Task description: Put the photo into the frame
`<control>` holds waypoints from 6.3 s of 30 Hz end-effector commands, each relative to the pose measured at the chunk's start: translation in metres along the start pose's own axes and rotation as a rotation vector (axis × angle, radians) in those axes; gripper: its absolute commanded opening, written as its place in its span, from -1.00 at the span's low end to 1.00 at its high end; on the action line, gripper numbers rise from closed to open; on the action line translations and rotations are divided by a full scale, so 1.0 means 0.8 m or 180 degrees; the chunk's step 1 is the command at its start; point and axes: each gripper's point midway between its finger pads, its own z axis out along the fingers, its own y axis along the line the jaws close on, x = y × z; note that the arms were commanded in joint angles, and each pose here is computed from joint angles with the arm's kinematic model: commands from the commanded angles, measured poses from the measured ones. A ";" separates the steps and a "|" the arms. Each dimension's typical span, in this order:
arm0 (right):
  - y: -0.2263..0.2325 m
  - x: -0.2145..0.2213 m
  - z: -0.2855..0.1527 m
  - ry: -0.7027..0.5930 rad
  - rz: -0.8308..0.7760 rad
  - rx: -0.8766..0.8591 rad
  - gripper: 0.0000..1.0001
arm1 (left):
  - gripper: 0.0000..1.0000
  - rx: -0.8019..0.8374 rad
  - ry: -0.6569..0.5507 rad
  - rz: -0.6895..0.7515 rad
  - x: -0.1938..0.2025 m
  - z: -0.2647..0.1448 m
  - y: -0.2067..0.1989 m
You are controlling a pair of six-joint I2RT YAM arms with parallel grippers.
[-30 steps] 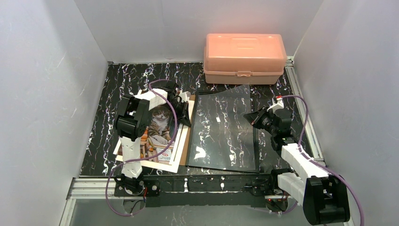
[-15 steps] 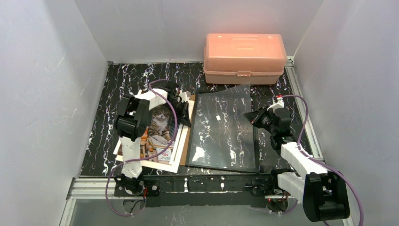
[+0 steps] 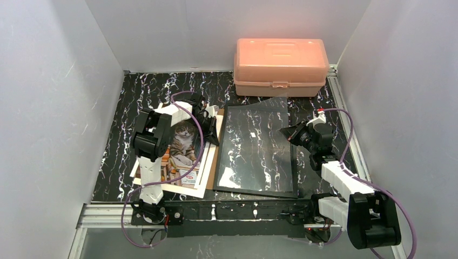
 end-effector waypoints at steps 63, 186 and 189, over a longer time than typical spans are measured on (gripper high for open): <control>-0.033 0.004 0.022 0.0730 -0.0951 0.0890 0.47 | -1.00 -0.0013 0.0050 0.0030 0.000 -0.004 -0.005; -0.056 -0.020 0.231 0.0429 -0.1221 0.1420 -0.09 | -1.00 0.0015 0.0016 0.0136 -0.009 -0.024 -0.018; -0.061 -0.016 0.231 0.0438 -0.1201 0.1447 -0.09 | -1.00 0.0020 0.0015 0.0136 -0.009 -0.024 -0.018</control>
